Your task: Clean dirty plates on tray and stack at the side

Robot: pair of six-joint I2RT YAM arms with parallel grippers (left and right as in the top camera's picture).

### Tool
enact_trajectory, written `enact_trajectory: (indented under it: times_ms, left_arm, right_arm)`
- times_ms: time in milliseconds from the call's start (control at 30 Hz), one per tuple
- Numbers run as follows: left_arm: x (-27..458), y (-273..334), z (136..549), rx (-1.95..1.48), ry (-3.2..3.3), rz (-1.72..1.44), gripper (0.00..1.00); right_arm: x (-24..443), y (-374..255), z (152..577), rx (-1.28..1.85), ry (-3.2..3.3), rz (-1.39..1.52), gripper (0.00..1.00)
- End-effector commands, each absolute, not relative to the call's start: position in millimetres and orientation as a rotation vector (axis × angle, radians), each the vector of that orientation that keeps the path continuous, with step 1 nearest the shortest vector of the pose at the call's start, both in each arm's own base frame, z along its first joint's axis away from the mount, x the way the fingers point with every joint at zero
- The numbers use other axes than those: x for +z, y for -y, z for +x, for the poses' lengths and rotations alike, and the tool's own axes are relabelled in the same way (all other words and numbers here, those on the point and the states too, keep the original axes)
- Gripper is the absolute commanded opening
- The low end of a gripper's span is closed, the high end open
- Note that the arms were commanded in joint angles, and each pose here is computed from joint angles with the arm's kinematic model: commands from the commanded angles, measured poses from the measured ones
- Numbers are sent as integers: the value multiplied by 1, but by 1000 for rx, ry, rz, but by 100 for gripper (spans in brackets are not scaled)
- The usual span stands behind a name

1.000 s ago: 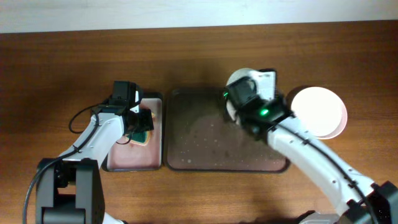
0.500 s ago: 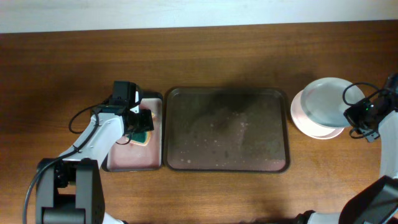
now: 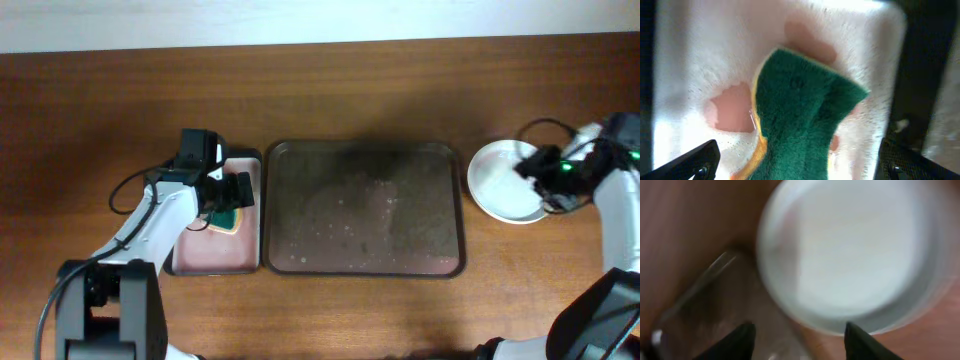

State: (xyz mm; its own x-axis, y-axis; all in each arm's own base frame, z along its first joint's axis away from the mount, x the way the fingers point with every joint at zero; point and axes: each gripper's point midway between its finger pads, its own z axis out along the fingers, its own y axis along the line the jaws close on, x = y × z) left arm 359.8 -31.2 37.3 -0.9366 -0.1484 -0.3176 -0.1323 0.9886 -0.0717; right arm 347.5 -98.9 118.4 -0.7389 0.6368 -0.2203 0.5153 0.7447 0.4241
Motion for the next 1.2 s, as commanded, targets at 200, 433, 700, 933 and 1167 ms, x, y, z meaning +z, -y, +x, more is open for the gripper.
enact_trajectory:
  times_ms: [200, 433, 700, 933, 1167]
  left_arm:
    - [111, 38, 326, -143, -2945, -277, 99]
    - [120, 35, 253, -129, -3137, -228, 100]
    - [196, 23, 229, -163, -2409, -140, 99]
    - [232, 20, 202, -187, -2170, -125, 100]
    - [232, 20, 202, -186, -2171, -126, 99]
  right_arm:
    - [99, -26, 309, 200, -3025, 132, 99]
    - [137, -41, 264, 209, -3020, 77, 99]
    - [233, -28, 227, 185, -2364, 44, 99]
    - [259, -27, 210, 193, -2237, 36, 99]
    - [259, -27, 210, 193, -2238, 36, 99]
